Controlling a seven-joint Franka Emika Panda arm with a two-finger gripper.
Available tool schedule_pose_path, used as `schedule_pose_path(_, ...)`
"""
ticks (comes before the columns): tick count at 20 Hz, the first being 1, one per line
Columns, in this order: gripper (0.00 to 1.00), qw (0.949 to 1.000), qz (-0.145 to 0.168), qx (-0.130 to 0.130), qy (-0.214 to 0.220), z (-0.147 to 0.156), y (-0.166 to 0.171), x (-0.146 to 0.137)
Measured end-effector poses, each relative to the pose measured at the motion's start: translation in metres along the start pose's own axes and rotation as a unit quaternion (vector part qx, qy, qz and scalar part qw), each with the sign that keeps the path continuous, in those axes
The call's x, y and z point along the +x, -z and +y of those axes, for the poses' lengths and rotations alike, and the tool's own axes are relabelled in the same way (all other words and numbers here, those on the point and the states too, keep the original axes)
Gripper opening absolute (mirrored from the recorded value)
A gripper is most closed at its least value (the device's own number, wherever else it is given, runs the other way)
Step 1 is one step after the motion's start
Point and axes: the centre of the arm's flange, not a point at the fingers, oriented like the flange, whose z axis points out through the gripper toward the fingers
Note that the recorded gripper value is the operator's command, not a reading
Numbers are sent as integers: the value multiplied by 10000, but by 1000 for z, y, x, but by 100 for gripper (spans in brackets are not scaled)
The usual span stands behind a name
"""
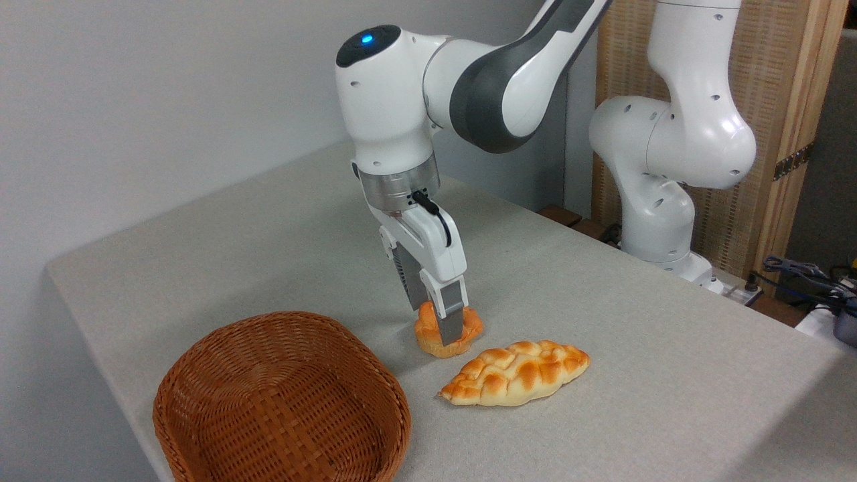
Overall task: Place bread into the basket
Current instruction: 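Close the gripper on the round bun and lift it, then carry the bun over the wicker basket and lower it inside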
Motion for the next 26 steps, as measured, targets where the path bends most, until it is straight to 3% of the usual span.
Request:
schedule_pose_path(3,18,9994,-12,-16,-349,1,-2,0)
schedule_pose_path(5,12,9991,-15,-21,-415,1,-2,0)
schedule_pose_path(16,12,9991,2,5,-424,-1,5,1)
schedule_pose_path(21,16,9990,-5,-77,-444,-16,78,14)
schedule_pose_path(23,23,9990,145,-12,-418,-33,113,26)
schedule_pose_path(26,23,9991,370,40,-184,-64,130,45)
